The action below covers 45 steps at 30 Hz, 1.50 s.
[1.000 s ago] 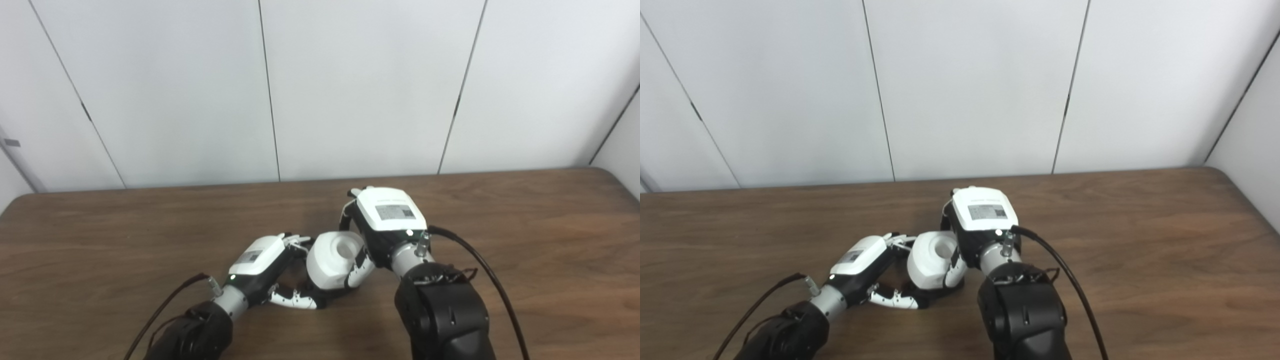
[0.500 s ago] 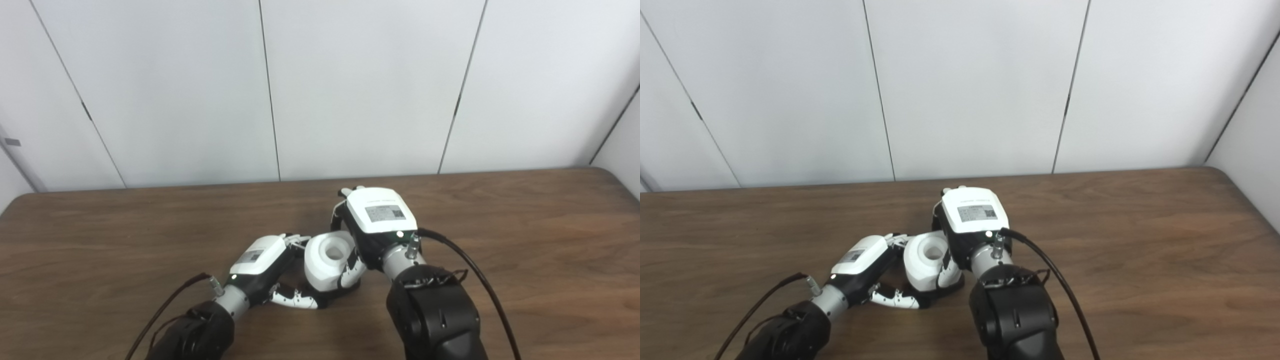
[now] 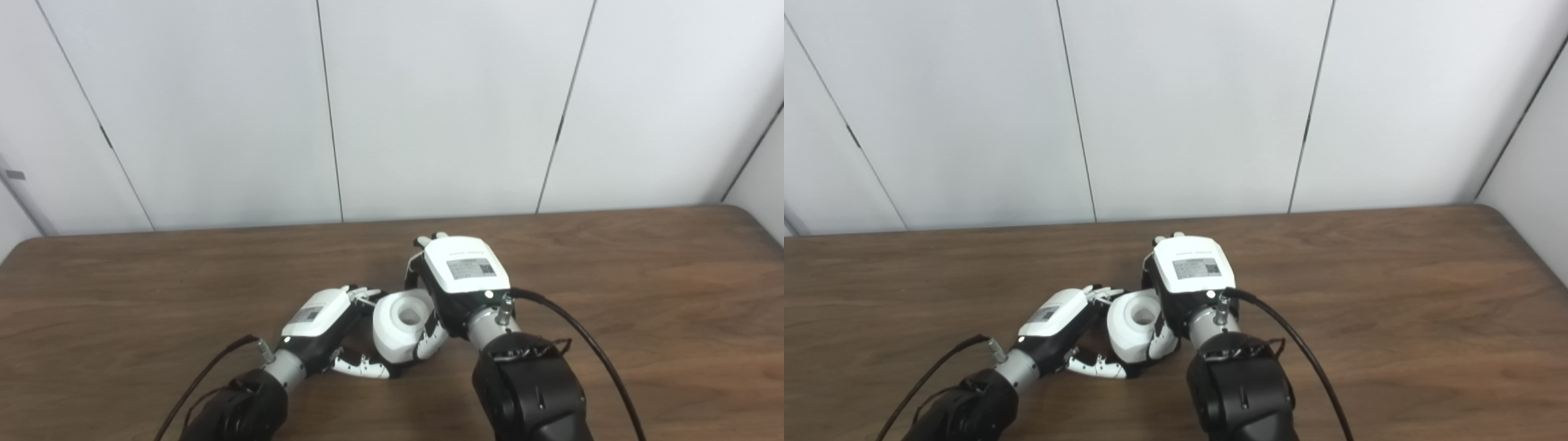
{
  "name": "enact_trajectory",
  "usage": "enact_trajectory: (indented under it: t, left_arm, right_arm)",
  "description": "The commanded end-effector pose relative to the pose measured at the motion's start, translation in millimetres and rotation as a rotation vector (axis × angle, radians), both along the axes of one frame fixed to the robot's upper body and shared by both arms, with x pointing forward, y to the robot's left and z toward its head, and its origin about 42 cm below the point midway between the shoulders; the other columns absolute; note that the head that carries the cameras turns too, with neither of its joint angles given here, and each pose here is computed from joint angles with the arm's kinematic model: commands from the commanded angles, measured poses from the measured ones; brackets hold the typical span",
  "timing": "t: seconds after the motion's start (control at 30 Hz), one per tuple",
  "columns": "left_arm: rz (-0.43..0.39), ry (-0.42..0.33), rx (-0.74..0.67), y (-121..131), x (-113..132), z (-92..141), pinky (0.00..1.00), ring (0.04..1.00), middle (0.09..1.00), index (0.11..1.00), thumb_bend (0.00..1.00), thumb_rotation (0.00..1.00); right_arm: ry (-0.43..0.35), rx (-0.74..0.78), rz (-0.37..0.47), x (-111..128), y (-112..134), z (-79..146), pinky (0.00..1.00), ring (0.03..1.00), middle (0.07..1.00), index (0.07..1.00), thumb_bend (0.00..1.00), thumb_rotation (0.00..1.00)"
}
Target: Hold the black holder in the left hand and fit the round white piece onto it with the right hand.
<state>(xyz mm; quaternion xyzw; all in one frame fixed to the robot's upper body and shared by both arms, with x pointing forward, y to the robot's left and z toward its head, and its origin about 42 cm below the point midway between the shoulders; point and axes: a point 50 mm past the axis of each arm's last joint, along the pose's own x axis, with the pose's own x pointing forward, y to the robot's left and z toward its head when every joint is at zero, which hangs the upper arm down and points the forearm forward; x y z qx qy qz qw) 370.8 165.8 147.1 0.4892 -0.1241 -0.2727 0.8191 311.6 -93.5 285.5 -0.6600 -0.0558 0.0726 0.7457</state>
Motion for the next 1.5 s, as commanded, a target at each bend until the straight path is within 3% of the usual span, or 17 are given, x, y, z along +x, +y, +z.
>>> enact_trajectory:
  t: [0.0, 1.47]
  left_arm:
    - [-0.038, 0.008, 0.020, -8.4, -5.3, -2.2, 0.98, 0.919, 0.893, 0.481, 0.51, 0.05]
    - [-0.039, 0.018, 0.015, -9.0, -9.4, -4.3, 0.99, 0.920, 0.893, 0.481, 0.51, 0.05]
  right_arm:
    - [-0.021, 0.001, 0.012, 0.2, 2.5, 2.9, 0.59, 0.936, 0.906, 0.488, 0.52, 0.13]
    - [0.007, 0.013, -0.005, 2.6, -2.3, -9.2, 0.62, 0.941, 0.913, 0.489, 0.52, 0.14]
